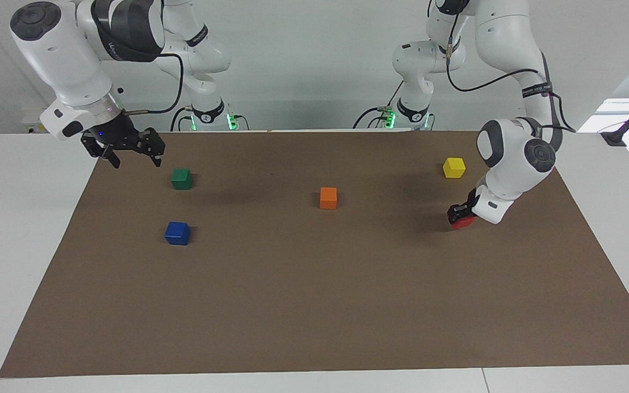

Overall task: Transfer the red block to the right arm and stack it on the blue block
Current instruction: 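Lift the red cube with the left gripper while the right gripper approaches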

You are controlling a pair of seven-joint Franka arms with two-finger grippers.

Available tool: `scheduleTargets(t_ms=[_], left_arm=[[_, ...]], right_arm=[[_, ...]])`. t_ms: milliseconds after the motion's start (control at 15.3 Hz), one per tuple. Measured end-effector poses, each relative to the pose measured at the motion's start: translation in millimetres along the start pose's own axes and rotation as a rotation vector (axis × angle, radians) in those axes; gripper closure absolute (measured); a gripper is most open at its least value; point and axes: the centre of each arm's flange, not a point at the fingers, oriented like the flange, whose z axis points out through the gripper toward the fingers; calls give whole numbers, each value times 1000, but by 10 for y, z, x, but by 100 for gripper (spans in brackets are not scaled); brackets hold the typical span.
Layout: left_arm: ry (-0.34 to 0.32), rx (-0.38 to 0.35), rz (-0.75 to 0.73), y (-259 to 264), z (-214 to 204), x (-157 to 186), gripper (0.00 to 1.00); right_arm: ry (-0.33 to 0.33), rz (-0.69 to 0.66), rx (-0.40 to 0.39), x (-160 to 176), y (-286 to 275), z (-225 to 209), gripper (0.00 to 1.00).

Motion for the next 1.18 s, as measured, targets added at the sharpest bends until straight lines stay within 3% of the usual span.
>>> scheduleTargets(t_ms=[196,393,524,655,851,1178], left_arm=[[-19,-138,-157,223,-503,-393,45],[-87,-286,-361,473,-809,-743,45],[-150,-329,-487,661,-847,-894,45],[-189,-320,-598,931,-789,-1061,45],[-218,-345,-734,1340,-725,-1286,45],[-348,-435,-828,1673,-670,-1484,45]], right_arm=[[30,-3,20,31,-32,-23,0],[73,-46,181,77,-126,-14,0],[79,-30,353,84,-140,46,0],[88,-38,530,87,-112,155,0],[114,-28,868,82,-44,559,0],[79,65,1306,50,-362,991,0]])
